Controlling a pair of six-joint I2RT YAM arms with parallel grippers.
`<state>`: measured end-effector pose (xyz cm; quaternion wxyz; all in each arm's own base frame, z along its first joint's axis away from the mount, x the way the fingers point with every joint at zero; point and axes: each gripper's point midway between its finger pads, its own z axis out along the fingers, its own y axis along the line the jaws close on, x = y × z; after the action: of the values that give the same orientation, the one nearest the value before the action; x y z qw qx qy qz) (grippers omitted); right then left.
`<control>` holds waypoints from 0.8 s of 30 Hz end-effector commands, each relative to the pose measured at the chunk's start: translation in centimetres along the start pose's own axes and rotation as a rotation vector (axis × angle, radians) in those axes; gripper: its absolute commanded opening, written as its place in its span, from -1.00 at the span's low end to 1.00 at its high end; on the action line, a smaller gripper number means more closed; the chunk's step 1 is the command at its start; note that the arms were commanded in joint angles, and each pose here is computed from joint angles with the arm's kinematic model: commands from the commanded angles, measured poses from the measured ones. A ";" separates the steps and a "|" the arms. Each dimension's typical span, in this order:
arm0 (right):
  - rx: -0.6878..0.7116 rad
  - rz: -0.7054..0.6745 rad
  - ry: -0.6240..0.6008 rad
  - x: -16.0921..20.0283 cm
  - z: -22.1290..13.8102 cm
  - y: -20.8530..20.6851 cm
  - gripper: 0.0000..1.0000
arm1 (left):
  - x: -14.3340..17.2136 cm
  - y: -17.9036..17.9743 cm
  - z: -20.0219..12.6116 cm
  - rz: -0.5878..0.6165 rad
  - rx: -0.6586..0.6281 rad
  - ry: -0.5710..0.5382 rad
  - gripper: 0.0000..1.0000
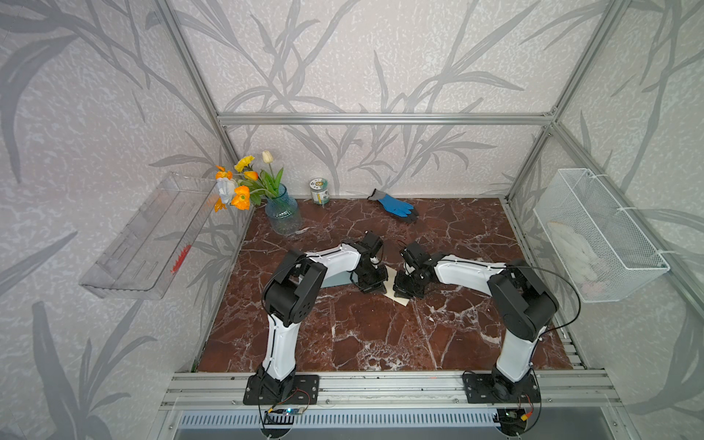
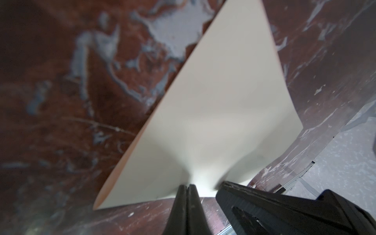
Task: Fold the letter paper in half and place it into the envelope
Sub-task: Fold the letter paper at the center of the board.
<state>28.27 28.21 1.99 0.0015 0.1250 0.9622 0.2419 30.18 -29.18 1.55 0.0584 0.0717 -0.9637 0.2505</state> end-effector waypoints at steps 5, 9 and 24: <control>-0.030 0.013 -0.001 -0.2 1.2 1.6 -1.00 | -0.4 5.9 2.6 -0.046 -0.218 -0.036 -1.00; -0.021 0.017 0.015 0.2 1.7 1.1 -1.00 | -0.5 5.9 2.6 -0.048 -0.220 -0.035 -1.00; 0.082 -0.001 0.057 2.9 1.4 -2.9 -1.00 | -1.1 6.7 1.4 -0.031 -0.253 -0.043 -1.00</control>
<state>27.72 29.45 1.46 0.0040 0.1154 0.9587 0.2598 30.25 -29.06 1.59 0.0542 0.0654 -0.9661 0.2436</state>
